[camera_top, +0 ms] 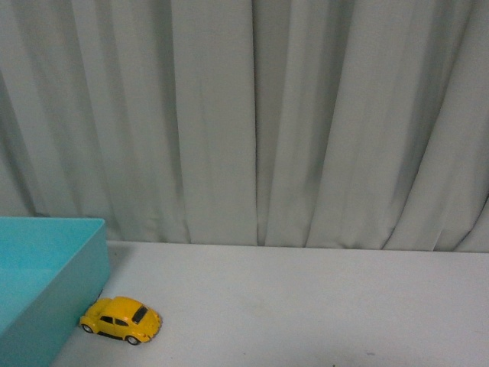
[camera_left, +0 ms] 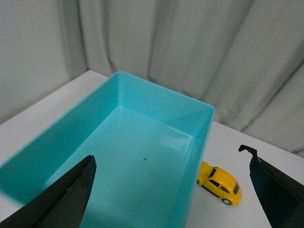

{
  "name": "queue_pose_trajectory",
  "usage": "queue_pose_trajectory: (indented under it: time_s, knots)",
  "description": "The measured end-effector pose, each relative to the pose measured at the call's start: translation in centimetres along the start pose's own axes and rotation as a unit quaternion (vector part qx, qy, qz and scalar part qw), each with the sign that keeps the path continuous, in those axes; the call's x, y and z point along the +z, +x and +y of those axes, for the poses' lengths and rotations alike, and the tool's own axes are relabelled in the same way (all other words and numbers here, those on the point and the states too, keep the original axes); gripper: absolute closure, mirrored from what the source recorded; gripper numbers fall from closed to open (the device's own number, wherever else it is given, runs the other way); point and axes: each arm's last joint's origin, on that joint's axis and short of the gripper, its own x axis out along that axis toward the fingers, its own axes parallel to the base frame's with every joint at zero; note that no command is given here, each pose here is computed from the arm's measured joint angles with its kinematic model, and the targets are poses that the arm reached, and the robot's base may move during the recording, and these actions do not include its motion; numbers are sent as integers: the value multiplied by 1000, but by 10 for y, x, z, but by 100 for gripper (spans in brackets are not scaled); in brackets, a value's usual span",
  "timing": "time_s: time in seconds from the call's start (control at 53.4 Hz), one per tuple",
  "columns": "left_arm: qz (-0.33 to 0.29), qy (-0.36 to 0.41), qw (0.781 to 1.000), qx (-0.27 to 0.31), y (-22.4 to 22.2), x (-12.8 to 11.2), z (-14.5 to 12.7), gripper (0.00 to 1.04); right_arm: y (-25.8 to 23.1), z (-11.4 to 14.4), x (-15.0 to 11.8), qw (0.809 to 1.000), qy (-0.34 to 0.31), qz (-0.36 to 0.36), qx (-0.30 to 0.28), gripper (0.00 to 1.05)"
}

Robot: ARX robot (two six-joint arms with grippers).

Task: Wind up and store yellow beetle toy

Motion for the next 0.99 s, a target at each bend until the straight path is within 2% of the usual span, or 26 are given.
queue_pose_trajectory:
  time_s: [0.112, 0.206, 0.318, 0.505, 0.618, 0.749, 0.823, 0.842, 0.992]
  knots:
    - [12, 13, 1000, -20, 27, -3, -5, 7, 0, 0, 0, 1000, 0, 0, 0, 7]
    - [1, 30, 999, -43, 56, 9, -15, 7, 0, 0, 0, 1000, 0, 1, 0, 7]
    - [-14, 54, 995, -85, 85, 27, -32, 7, 0, 0, 0, 1000, 0, 1, 0, 7]
    - [18, 130, 974, -185, 133, 38, -70, 7, 0, 0, 0, 1000, 0, 1, 0, 7]
    - [52, 197, 942, -268, 162, 37, -95, 7, 0, 0, 0, 1000, 0, 1, 0, 7]
    - [89, 274, 901, -325, 186, 32, -110, 7, 0, 0, 0, 1000, 0, 1, 0, 7]
    - [125, 333, 863, -359, 201, 27, -117, 7, 0, 0, 0, 1000, 0, 1, 0, 7]
    - [138, 356, 847, -369, 206, 24, -119, 7, 0, 0, 0, 1000, 0, 1, 0, 7]
    - [192, 459, 774, -392, 216, 12, -125, 7, 0, 0, 0, 1000, 0, 1, 0, 7]
